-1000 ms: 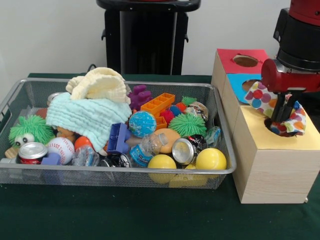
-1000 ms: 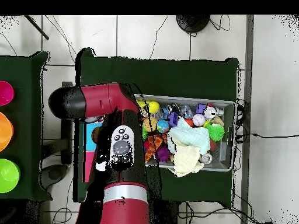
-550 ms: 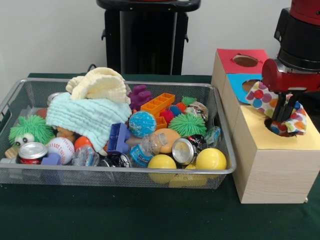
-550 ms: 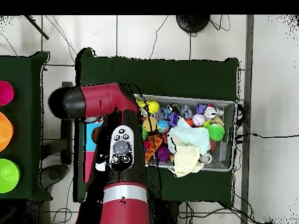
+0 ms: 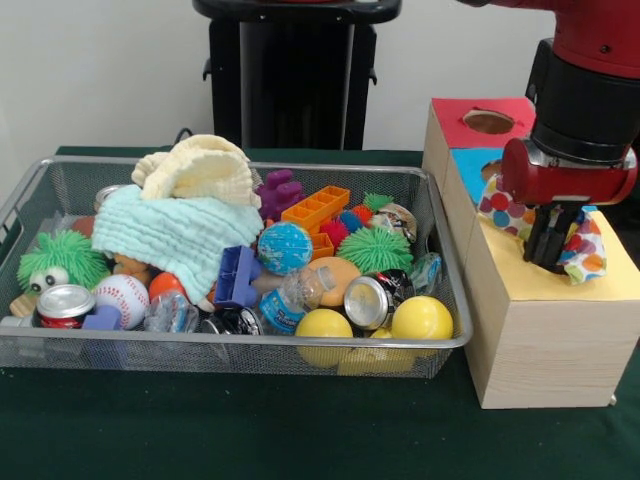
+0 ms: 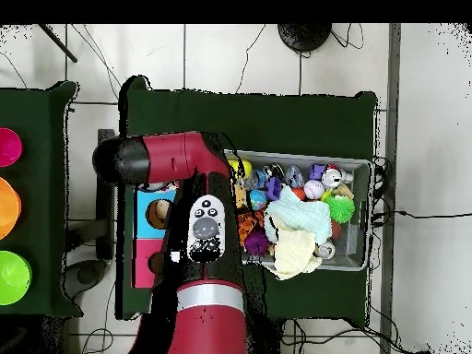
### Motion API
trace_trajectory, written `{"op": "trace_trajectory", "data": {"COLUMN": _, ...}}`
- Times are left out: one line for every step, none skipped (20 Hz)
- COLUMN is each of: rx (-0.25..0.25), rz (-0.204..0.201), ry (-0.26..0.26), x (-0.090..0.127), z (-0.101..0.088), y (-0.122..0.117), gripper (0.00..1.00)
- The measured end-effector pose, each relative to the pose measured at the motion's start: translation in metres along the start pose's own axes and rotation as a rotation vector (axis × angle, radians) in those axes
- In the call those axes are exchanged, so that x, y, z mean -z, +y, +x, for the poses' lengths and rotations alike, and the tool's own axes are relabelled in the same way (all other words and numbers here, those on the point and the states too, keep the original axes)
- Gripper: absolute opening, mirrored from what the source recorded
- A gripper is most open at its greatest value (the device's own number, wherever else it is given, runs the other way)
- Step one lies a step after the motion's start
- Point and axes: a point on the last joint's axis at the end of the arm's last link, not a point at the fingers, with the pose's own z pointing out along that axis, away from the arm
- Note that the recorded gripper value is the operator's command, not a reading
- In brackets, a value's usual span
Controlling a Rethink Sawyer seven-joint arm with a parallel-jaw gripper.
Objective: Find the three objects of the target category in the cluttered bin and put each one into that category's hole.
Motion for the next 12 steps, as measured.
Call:
{"op": "trace_trajectory", "data": {"rx": 0.0, "rz": -0.001, "ry": 0.0, "x": -0.0002, "z": 0.0001, "y": 0.0006, "gripper": 0.0}}
{"op": "trace_trajectory", "data": {"rx": 0.001, "rz": -0.002, "ry": 0.0, "x": -0.0002, "z": 0.0, "y": 0.001, "gripper": 0.0}}
{"op": "trace_trajectory", "data": {"rx": 0.001, "rz": -0.002, "ry": 0.0, "x": -0.0002, "z": 0.0, "y": 0.001, "gripper": 0.0}}
{"op": "trace_trajectory", "data": {"rx": 0.001, "rz": -0.002, "ry": 0.0, "x": -0.0003, "z": 0.0, "y": 0.0011, "gripper": 0.0}}
{"op": "trace_trajectory", "data": {"rx": 0.001, "rz": -0.002, "ry": 0.0, "x": -0.0002, "z": -0.0001, "y": 0.0012, "gripper": 0.0}}
{"op": "trace_trajectory", "data": {"rx": 0.001, "rz": -0.003, "ry": 0.0, "x": -0.0002, "z": -0.0001, "y": 0.0015, "gripper": 0.0}}
{"op": "trace_trajectory", "data": {"rx": 0.001, "rz": -0.003, "ry": 0.0, "x": -0.0002, "z": -0.0001, "y": 0.0017, "gripper": 0.0}}
{"op": "trace_trajectory", "data": {"rx": 0.001, "rz": -0.003, "ry": 0.0, "x": -0.0002, "z": -0.0001, "y": 0.0017, "gripper": 0.0}}
{"op": "trace_trajectory", "data": {"rx": 0.001, "rz": -0.003, "ry": 0.0, "x": -0.0002, "z": -0.0002, "y": 0.0017, "gripper": 0.0}}
{"op": "trace_trajectory", "data": {"rx": 0.001, "rz": -0.003, "ry": 0.0, "x": -0.0002, "z": -0.0002, "y": 0.0017, "gripper": 0.0}}
{"op": "trace_trajectory", "data": {"rx": 0.001, "rz": -0.003, "ry": 0.0, "x": -0.0002, "z": -0.0002, "y": 0.0017, "gripper": 0.0}}
{"op": "trace_trajectory", "data": {"rx": 0.001, "rz": -0.003, "ry": 0.0, "x": -0.0002, "z": -0.0002, "y": 0.0017, "gripper": 0.0}}
